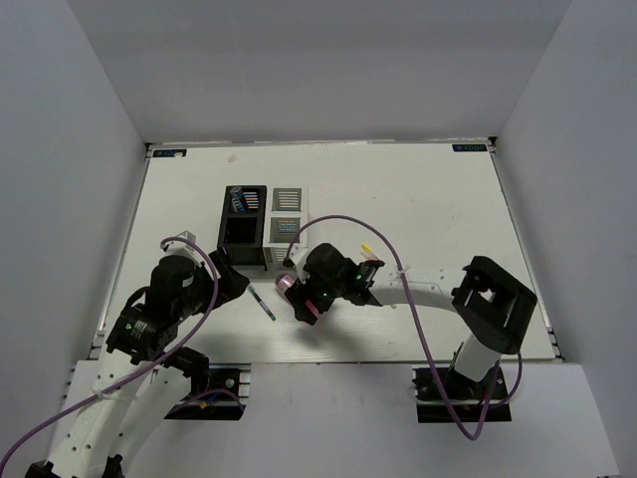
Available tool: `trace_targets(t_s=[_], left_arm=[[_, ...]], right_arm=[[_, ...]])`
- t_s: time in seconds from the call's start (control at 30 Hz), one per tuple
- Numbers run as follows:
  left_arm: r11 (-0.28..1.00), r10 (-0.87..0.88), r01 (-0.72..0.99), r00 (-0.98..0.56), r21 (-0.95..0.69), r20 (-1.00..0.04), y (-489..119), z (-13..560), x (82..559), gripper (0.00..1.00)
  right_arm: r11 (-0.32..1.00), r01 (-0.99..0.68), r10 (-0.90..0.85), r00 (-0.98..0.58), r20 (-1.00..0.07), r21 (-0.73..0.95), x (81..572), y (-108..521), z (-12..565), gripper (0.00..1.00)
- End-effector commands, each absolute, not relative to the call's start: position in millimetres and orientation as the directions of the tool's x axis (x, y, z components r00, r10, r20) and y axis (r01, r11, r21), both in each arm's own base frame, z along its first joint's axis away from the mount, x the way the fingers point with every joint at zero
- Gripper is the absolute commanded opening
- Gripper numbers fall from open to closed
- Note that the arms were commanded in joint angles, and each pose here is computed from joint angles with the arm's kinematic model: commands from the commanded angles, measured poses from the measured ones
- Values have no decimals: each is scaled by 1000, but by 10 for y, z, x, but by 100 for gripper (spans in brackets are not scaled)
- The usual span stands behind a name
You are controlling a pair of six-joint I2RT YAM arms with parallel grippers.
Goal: Sort the stationery into containers
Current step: Pick up the stationery from the center of the board.
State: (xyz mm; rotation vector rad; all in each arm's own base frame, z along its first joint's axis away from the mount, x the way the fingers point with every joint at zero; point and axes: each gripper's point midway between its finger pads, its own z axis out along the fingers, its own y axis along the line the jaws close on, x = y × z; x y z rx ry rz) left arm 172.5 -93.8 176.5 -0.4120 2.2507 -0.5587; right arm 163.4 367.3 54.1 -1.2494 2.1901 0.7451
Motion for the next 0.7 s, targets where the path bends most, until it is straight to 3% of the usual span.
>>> trace_targets(t_s=[0.0,0.17,0.3,0.4,0.43,0.53,0.63,0.67], left_arm=[[850,-466,-127,-636,-512,-616,-908,1844,1747,99],[850,-466,-127,-636,-512,-616,-899,1844,1726,99],[851,-467,-132,-631,-508,-619,-885,1843,1733,99],[850,-466,-127,-636,-512,-616,-899,1844,1726,99],[850,-466,-127,-636,-512,-616,-899,1844,1726,99],[850,-466,-127,-636,-512,-616,-899,1844,1726,99],[848,-468,-122,-630,-516,-619,-905,1861,1741,99],[848,-464,-122,-640,-516,-612,-922,1846,1740,99]], right_arm=[[500,-851,-572,-462,-677,158,1741,3756,492,82],[571,-817,-586,-478,-654,85,1865,3783,307,77],[565,-822,-595,-467,-655,73,1856,3819,268,66],[547,-834,-606,-454,-653,71,1830,3851,257,52],[534,-842,-612,-446,-653,75,1820,3862,259,39],[512,-855,-611,-427,-667,79,1787,3861,372,15],[470,-880,-624,-391,-676,76,1691,3740,523,0],[440,-896,-642,-362,-676,62,1666,3695,567,0]])
